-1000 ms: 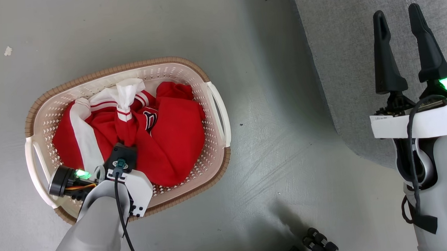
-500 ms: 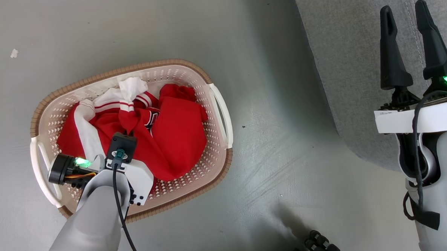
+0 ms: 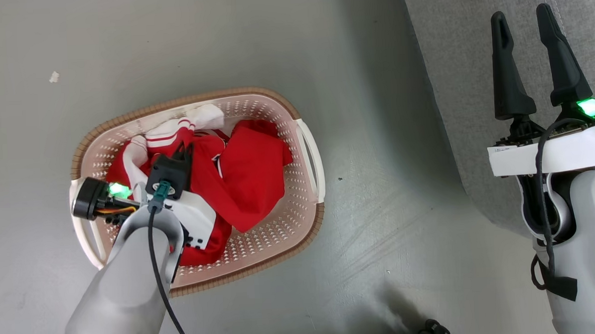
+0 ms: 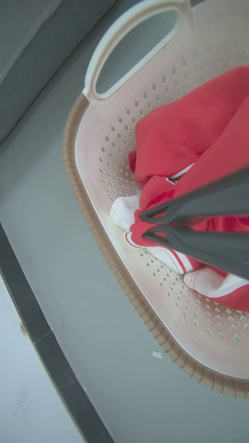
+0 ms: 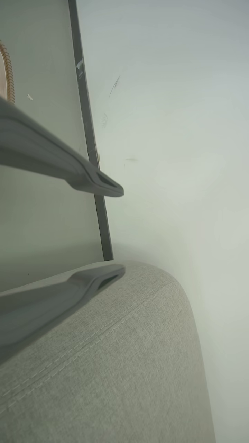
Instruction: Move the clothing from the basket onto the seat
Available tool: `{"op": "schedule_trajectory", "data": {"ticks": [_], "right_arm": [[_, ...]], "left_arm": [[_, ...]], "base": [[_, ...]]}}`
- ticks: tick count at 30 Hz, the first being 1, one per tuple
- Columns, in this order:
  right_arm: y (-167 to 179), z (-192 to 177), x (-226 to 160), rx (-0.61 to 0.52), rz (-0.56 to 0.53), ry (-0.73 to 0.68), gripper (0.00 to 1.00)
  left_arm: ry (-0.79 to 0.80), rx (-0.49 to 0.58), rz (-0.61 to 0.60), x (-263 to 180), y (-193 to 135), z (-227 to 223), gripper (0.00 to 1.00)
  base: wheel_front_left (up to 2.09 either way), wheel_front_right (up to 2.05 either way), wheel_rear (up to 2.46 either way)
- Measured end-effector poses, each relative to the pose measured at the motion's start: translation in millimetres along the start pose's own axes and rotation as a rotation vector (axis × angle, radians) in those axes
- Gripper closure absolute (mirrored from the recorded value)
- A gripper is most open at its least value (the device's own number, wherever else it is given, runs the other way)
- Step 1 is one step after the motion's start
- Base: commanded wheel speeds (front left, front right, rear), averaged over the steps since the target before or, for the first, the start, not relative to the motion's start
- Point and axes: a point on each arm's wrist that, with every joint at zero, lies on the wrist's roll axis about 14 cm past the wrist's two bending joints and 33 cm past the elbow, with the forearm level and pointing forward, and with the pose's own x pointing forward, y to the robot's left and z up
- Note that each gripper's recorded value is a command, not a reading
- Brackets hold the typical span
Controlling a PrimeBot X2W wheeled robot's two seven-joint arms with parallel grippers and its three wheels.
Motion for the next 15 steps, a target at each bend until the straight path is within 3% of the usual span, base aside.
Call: {"op": "schedule_trajectory", "data": {"ticks": [11, 15], "right_arm": [[16, 12, 3, -0.011, 0.04, -0.026, 0.0], [23, 19, 3, -0.011, 0.059, -0.04, 0.0]], "left_arm": [[-0.296, -0.013, 0.089, -20, 36, 102, 1.0], [-0.345, -0.002, 0.126, -37, 50, 117, 1.0]], "base": [[0.0, 0.0, 0.0], [0.0, 0.0, 0.0]]}}
